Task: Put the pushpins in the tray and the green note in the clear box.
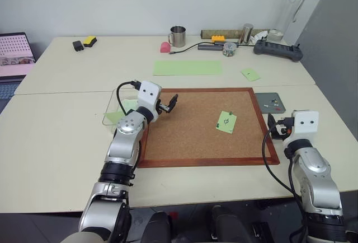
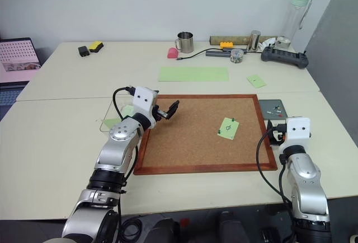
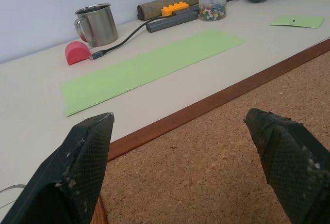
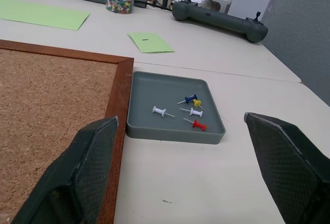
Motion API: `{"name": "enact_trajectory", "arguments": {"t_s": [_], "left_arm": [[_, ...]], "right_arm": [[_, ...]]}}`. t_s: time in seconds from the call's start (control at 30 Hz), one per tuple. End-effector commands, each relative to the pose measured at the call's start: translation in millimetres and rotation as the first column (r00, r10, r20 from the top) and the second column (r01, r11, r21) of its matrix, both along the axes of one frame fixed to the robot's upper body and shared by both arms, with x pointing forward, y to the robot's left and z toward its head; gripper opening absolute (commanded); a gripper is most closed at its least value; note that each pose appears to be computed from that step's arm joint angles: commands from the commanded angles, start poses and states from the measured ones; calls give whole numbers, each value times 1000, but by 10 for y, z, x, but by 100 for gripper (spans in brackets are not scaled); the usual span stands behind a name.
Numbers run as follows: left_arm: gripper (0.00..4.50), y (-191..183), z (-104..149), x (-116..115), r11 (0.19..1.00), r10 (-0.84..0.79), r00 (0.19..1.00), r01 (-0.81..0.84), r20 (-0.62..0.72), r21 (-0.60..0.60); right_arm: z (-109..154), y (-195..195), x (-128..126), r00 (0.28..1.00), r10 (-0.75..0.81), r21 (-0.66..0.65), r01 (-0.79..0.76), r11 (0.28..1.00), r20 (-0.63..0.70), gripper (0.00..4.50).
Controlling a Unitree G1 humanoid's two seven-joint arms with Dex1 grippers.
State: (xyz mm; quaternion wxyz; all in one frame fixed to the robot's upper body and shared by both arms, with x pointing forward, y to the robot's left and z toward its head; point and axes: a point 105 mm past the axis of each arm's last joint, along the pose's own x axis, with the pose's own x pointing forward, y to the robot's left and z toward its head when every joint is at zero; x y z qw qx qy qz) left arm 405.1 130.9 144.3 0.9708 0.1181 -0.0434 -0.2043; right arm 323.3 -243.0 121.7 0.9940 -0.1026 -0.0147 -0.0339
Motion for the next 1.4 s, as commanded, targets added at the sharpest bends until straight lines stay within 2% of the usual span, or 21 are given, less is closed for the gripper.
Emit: {"name": "enact_trajectory", "arguments": {"t_s": [0.03, 1.4], "left_arm": [[434, -40, 153, -14, 1000, -6, 999, 6, 54, 13], [434, -78, 173, -39, 998, -41, 998, 43, 52, -44]], "right_arm": [[198, -35, -23, 998, -6, -23, 8, 1000, 66, 414], [213, -34, -24, 998, -7, -26, 9, 1000, 70, 414]]}}
